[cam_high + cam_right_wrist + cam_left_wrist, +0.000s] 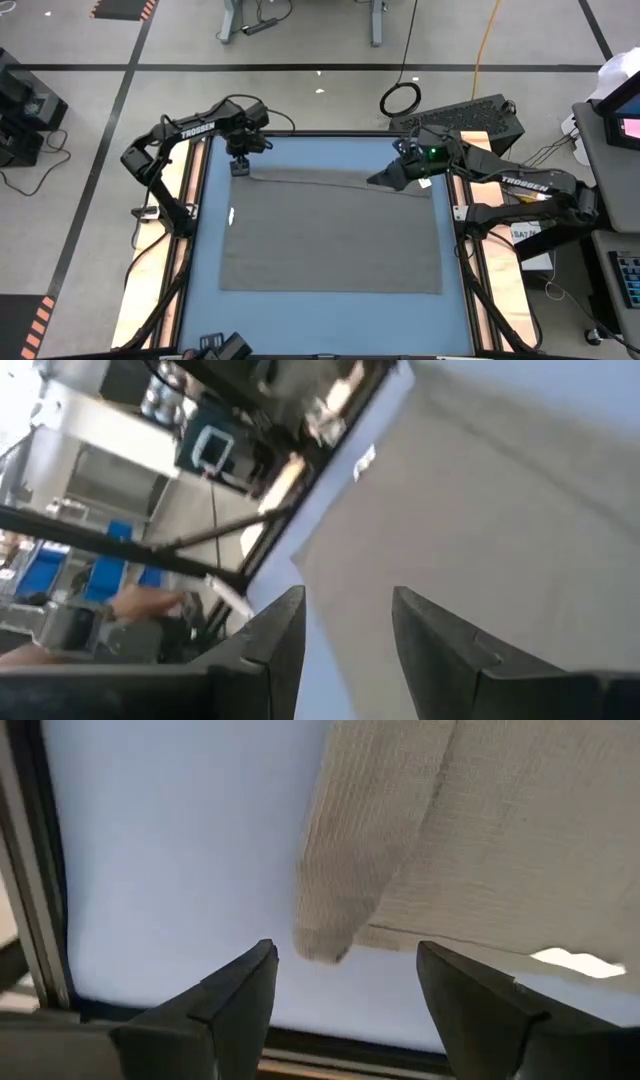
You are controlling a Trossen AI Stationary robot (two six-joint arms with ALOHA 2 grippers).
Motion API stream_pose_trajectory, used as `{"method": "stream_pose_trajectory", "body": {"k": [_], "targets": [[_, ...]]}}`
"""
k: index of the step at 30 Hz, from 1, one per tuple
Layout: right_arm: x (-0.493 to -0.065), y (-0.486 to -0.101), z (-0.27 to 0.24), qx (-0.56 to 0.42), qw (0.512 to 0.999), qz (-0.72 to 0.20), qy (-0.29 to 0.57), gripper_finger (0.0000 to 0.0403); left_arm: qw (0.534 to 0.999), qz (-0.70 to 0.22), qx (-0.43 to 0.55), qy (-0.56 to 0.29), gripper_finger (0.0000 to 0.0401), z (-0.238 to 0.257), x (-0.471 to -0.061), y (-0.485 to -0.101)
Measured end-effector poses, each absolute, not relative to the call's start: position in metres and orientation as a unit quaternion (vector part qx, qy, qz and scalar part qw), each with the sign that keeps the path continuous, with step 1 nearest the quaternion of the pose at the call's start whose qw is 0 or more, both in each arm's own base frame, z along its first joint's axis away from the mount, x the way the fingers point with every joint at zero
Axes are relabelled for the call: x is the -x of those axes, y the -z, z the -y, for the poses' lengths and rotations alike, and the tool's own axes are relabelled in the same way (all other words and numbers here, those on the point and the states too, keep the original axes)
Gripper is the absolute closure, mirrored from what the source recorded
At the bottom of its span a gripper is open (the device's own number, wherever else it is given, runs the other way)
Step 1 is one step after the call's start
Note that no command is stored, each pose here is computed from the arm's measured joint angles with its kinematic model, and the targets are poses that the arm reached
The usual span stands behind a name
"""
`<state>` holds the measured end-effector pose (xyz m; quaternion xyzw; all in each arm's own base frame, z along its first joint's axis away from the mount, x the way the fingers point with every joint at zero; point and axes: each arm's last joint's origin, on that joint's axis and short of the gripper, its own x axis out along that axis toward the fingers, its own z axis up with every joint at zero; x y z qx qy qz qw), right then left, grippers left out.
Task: Roll towel
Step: Fold the gray towel
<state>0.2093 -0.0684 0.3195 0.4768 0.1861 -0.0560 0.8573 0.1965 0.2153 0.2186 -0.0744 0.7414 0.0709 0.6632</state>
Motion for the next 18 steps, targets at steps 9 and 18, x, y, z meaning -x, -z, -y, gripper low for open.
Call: {"method": "stream_pose_trajectory", "body": {"k": [9, 18], "targets": [[-0.213, -0.339, 0.053, -0.462, 0.865, -0.163, 0.107, 0.0261, 0.659, -0.749, 0.023, -0.069, 0.0155, -0.216, -0.195, -0.201], [-0.217, -0.339, 0.033, -0.474, 0.857, -0.165, 0.116, 0.0261, 0.652, -0.756, 0.004, -0.052, 0.0221, -0.212, -0.190, -0.183]]}}
